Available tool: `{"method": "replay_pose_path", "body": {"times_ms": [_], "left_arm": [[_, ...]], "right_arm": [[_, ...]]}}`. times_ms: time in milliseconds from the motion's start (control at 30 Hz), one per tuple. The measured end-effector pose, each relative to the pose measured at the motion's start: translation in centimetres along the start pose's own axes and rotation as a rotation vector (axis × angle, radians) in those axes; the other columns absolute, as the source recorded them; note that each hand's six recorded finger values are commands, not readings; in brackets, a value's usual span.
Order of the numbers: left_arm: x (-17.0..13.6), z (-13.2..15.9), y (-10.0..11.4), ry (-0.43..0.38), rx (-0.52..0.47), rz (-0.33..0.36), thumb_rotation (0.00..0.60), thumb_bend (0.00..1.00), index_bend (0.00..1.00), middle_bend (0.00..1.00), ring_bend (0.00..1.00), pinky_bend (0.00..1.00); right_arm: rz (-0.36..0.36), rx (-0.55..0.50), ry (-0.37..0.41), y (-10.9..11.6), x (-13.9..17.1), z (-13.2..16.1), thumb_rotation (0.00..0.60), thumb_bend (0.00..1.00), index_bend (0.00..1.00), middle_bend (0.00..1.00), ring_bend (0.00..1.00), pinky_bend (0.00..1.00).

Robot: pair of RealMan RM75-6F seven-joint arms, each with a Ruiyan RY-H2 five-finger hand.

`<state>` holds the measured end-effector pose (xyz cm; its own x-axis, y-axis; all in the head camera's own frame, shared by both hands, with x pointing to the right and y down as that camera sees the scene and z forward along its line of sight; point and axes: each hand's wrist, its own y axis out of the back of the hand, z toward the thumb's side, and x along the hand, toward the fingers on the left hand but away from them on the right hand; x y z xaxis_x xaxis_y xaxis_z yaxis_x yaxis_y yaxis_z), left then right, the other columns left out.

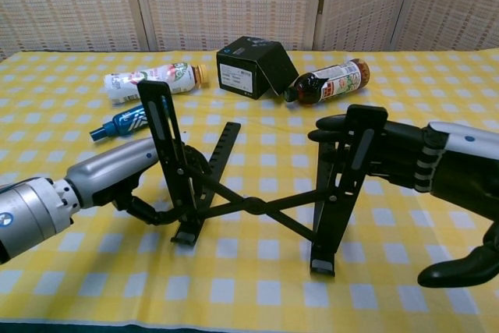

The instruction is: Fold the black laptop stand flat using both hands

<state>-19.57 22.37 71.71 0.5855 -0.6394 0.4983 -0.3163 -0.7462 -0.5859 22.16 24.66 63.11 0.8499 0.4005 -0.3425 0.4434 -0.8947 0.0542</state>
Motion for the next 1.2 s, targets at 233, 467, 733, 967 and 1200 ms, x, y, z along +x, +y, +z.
{"method": "replay_pose_path", "body": {"times_ms": [233, 467, 733, 967, 1200], "left_arm": [[-0.1, -0.5, 0.3, 0.014, 0.067, 0.025, 0.600, 0.44, 0.58, 0.30, 0.23, 0.01], [-0.4, -0.8, 0.1, 0.028, 0.083, 0.028, 0.600, 0.44, 0.61, 0.30, 0.23, 0.01], [-0.6, -0.3, -0.1, 0.021, 0.053, 0.006, 0.600, 0.43, 0.47, 0.30, 0.23, 0.00], [-0.8, 0.2, 0.2, 0.014, 0.036, -0.006, 0.600, 0.43, 0.36, 0.30, 0.21, 0.00], [-1.4, 0.8, 0.9, 0.001, 0.026, 0.001, 0.600, 0.43, 0.32, 0.29, 0.20, 0.00]], "right_arm": [[0.005, 0.000, 0.004, -0.1, 0.0, 0.0, 0.600, 0.17, 0.00, 0.01, 0.04, 0.00], [0.010, 0.001, 0.003, -0.2, 0.1, 0.0, 0.600, 0.17, 0.00, 0.01, 0.05, 0.00], [0.001, -0.004, -0.002, 0.1, -0.7, -0.3, 0.600, 0.17, 0.00, 0.01, 0.06, 0.00], [0.013, -0.017, 0.017, 0.2, -2.9, 0.0, 0.600, 0.17, 0.00, 0.01, 0.06, 0.00], [0.024, -0.152, 0.004, -0.3, -3.9, -0.4, 0.600, 0.17, 0.00, 0.01, 0.05, 0.00]]}}
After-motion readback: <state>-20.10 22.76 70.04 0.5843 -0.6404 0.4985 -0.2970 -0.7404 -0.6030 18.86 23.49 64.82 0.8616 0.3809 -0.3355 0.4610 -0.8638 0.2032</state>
